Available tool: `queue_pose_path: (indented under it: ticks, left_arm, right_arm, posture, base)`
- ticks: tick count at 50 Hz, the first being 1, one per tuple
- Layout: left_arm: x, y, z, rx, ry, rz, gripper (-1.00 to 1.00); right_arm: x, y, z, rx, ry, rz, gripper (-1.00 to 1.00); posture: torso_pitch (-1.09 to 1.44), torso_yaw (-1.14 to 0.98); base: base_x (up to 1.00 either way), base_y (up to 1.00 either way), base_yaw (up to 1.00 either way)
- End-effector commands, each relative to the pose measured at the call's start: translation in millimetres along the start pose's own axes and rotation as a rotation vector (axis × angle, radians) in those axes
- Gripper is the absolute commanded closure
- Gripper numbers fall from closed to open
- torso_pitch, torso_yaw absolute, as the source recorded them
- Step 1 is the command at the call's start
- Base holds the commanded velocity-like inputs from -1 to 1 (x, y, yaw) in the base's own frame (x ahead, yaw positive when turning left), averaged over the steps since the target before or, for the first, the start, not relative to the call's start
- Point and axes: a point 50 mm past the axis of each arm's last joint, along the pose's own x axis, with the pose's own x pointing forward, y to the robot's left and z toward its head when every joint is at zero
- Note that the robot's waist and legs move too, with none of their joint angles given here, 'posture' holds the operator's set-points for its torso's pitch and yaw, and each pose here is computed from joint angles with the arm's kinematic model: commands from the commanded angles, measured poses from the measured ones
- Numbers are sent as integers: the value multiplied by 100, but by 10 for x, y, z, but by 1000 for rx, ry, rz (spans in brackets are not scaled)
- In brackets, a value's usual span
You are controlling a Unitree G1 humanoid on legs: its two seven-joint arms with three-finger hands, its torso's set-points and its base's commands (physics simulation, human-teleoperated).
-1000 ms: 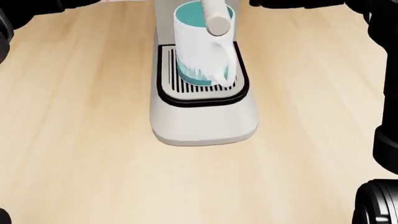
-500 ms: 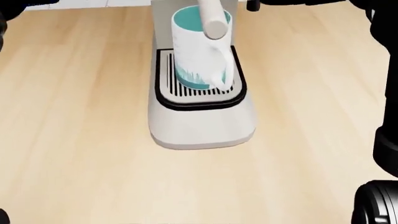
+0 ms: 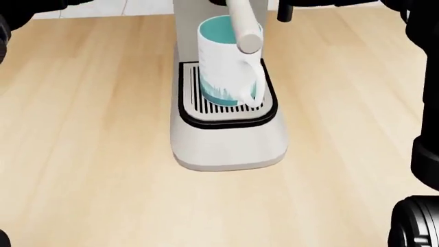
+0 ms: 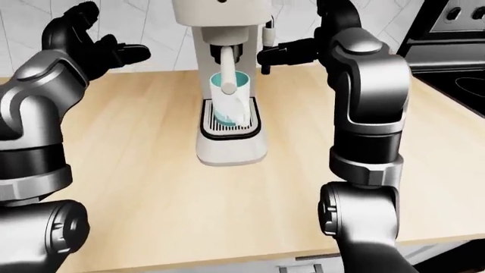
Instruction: Press the button on the coffee machine to serve coffee.
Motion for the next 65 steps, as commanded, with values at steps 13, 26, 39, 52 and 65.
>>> queue_pose_path:
  ticks: [13, 26, 39, 52, 65]
  left_arm:
    - [-43, -16, 228, -17, -108, -12, -100]
    - [-67, -32, 265, -23, -111, -19, -100]
    - [-36, -29, 261, -28, -119, -21, -100]
    - [-55, -41, 296, -31, -115, -24, -100]
    - [-56, -55, 295, -28, -121, -30, -100]
  right_arm:
    - [-83, -37, 183, 5, -98, -17, -100]
    - [-78, -27, 199, 7, -99, -15, -100]
    - [-62, -23, 248, 5, -105, -13, -100]
    - [-69, -23, 234, 9, -104, -11, -100]
    - [-62, -9, 248, 12, -107, -8, -100]
  posture:
    - [-14, 0]
    - [-22, 0]
    - [-30, 0]
    - [-40, 0]
    - [-48, 0]
  base:
    - [0, 0, 0]
    - [0, 0, 0]
    - [0, 0, 0]
    - [0, 0, 0]
    - [0, 0, 0]
